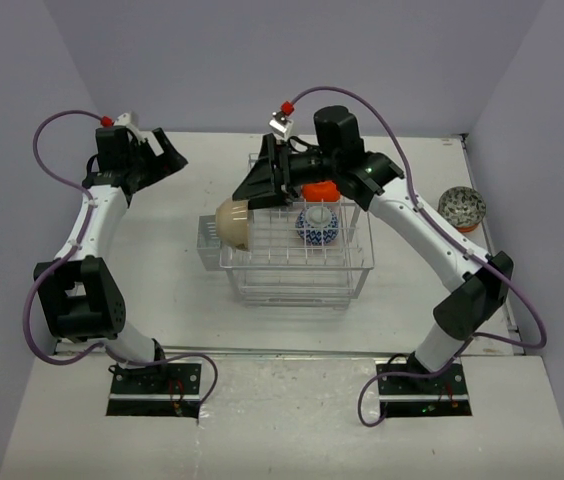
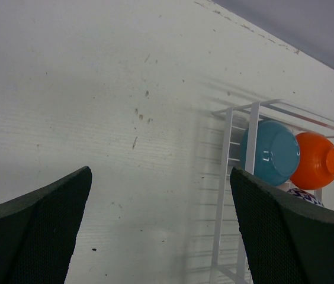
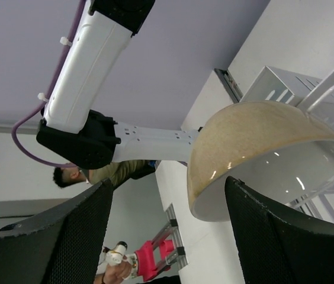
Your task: Unload the bowls from the dish rack
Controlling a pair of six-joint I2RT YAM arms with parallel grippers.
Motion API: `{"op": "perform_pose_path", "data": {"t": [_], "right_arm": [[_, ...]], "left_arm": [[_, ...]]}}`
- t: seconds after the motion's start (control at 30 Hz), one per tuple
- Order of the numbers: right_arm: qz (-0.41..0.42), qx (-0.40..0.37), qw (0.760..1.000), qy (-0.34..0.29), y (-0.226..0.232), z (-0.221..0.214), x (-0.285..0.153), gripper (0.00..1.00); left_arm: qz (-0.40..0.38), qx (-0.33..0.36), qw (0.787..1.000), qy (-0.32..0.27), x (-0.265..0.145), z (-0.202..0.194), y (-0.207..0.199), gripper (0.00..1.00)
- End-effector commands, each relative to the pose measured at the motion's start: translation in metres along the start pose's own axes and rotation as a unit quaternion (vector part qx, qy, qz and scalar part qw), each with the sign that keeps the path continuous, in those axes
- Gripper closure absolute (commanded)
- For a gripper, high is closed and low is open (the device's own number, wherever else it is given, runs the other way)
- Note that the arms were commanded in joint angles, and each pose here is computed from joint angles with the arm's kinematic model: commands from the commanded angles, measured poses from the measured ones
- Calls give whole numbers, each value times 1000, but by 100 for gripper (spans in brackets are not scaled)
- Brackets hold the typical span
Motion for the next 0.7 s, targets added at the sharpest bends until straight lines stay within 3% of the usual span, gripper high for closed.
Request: {"op": "perform_pose_path", "data": {"t": [0.0,0.4,0.67], "right_arm": [[43,-8,999,3,14,0,6,25],[39,17,999,2,10,-17,23,34],[27,43,999,-17,8,-27,26,55]], "left_arm": [[-17,21,1000,-16,-8,10,-10,1],[-21,24,999,-22,-15,12,-13,1],[-21,29,999,-26,-19,11,-12,1]]}}
Point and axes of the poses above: each gripper's point midway between its finger pads, its own x axis out along the fingers, its own y axis along the line the jaws close on, z = x × y, the point moved 10 cm from there along -x, back along the fingers, and after that the axes turned 10 degrees about -x, right-handed, at the moved point
